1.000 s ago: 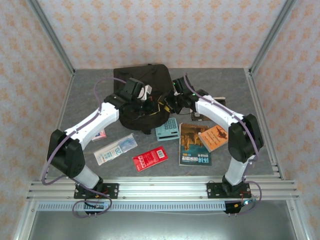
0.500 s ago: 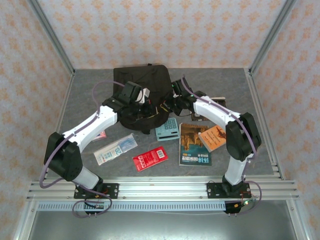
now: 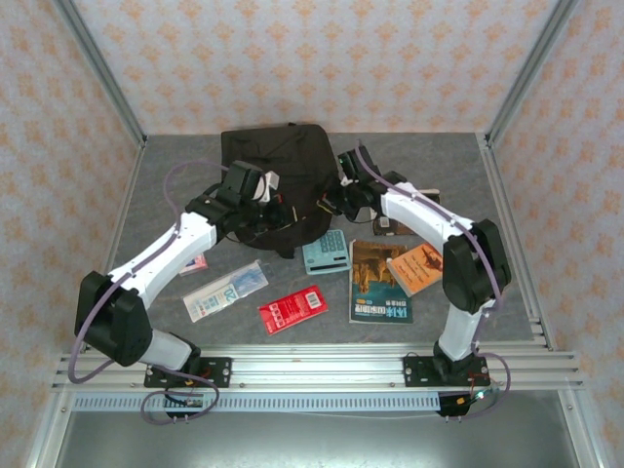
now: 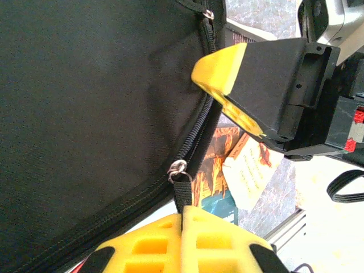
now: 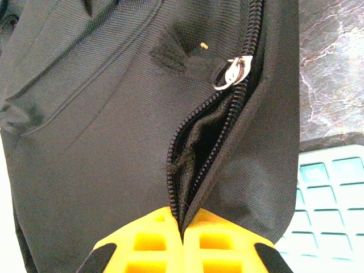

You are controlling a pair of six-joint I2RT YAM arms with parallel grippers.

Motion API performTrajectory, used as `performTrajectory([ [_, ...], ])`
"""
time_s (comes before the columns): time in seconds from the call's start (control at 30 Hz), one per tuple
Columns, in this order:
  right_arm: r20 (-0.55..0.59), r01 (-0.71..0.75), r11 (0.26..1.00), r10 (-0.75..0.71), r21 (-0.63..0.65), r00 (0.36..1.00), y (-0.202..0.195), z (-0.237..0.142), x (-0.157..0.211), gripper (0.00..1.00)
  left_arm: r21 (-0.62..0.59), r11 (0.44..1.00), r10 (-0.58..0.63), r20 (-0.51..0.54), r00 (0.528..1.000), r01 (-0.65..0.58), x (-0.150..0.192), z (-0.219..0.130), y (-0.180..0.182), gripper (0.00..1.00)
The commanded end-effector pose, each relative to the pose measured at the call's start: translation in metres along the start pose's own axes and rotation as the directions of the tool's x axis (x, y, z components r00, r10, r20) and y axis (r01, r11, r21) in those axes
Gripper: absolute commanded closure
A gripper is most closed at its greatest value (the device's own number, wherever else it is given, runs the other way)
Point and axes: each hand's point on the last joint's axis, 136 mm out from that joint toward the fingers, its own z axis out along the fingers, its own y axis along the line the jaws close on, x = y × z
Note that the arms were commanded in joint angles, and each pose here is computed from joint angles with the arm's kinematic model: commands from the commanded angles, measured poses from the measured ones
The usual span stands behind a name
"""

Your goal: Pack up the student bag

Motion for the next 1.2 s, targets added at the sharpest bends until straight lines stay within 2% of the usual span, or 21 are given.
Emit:
performTrajectory([
  [0.0,0.102,0.009,0.997,-0.017,0.076,0.995,-0.019,-0.018,-0.034,1.00,0.029,0.999,0.017,0.014,1.000,-0.018,0.001,-0.022,-0.001,1.00],
  [0.33,0.133,0.088,0.984,-0.109,0.156,0.985,-0.020,-0.034,-0.055,1.00,0.023,1.000,-0.010,0.021,1.000,0.010,-0.003,-0.027,0.013,1.00],
  [0.6,0.165,0.064,0.973,-0.102,0.221,0.981,-0.040,-0.039,-0.079,1.00,0.029,0.999,-0.021,0.030,0.999,0.020,-0.006,-0.024,0.015,1.00],
  [0.7,0.151,0.058,0.982,-0.086,0.178,0.985,-0.032,-0.037,-0.081,1.00,0.038,0.999,-0.026,0.036,0.999,0.025,-0.011,-0.022,0.012,1.00],
  [0.77,0.130,0.055,0.990,-0.073,0.130,0.989,-0.021,-0.036,-0.080,0.90,0.058,0.998,-0.035,0.035,0.999,0.033,-0.018,-0.019,0.005,1.00],
  [0.83,0.134,0.048,0.994,-0.062,0.102,0.989,-0.012,-0.041,-0.080,0.73,0.076,0.996,-0.040,0.033,0.999,0.038,-0.028,-0.014,-0.003,1.00],
  [0.93,0.182,0.035,0.994,-0.053,0.101,0.982,-0.008,-0.058,-0.083,0.54,0.094,0.995,-0.035,0.036,0.999,0.032,-0.040,-0.009,-0.016,1.00],
  [1.0,0.215,0.011,0.994,-0.035,0.110,0.976,-0.009,-0.071,-0.083,0.48,0.105,0.994,-0.027,0.035,0.999,0.023,-0.045,-0.005,-0.026,1.00],
  [1.17,0.229,-0.071,0.996,0.058,0.050,0.972,-0.005,-0.092,-0.071,0.46,0.128,0.992,0.007,0.032,0.999,-0.011,-0.056,0.006,-0.055,1.00],
])
